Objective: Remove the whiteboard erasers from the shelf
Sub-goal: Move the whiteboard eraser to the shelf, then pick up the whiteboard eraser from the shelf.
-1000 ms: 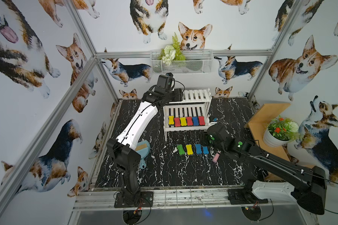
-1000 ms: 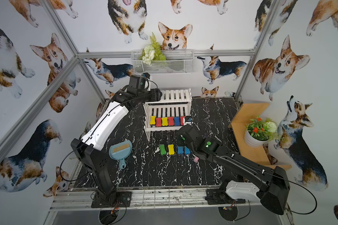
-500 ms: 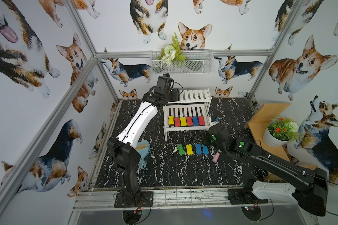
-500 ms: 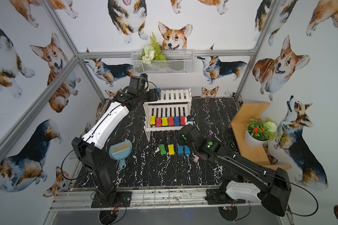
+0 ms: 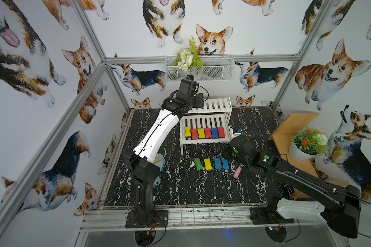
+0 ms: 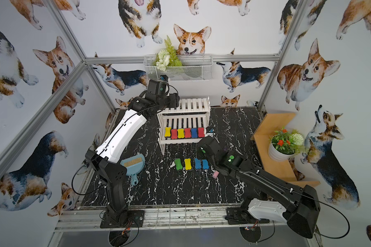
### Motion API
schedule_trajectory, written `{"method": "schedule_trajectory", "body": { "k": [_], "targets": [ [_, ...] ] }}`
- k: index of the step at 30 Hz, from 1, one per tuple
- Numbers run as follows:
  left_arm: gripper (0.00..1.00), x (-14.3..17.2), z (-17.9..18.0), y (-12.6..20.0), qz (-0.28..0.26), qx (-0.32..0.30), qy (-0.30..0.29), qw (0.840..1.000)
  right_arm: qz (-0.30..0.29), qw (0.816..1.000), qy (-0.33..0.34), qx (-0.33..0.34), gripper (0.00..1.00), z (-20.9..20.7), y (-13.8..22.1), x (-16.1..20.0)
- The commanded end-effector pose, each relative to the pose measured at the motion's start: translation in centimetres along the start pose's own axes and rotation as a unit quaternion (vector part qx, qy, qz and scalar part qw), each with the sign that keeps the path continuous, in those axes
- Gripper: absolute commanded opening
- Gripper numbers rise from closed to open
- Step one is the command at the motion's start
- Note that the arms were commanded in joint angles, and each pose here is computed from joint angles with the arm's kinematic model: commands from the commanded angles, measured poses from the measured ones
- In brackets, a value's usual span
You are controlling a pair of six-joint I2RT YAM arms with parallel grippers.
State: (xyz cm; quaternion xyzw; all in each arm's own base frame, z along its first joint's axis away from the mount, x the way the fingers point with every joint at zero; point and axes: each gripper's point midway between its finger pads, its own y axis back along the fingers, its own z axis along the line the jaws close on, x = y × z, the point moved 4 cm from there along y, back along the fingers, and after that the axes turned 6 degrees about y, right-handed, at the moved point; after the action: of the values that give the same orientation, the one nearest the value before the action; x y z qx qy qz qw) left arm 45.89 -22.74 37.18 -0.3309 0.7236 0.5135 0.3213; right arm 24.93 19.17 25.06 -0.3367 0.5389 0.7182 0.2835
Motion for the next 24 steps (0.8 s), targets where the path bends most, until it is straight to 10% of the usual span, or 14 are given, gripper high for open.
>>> {"method": "schedule_trajectory", "body": {
  "k": [1, 24],
  "targets": [
    [0.67, 0.3, 0.4, -0.5, 0.004, -0.021, -0.008, 1.000, 0.002, 1.000, 0.001, 0.013, 0.52, -0.5, 0.2, 0.0],
    [0.64, 1.4, 1.1, -3.7, 0.006, -0.076, -0.035, 0.996, -0.011, 1.000, -0.012, 0.006, 0.52, -1.3, 1.1, -0.8]
  ]
}}
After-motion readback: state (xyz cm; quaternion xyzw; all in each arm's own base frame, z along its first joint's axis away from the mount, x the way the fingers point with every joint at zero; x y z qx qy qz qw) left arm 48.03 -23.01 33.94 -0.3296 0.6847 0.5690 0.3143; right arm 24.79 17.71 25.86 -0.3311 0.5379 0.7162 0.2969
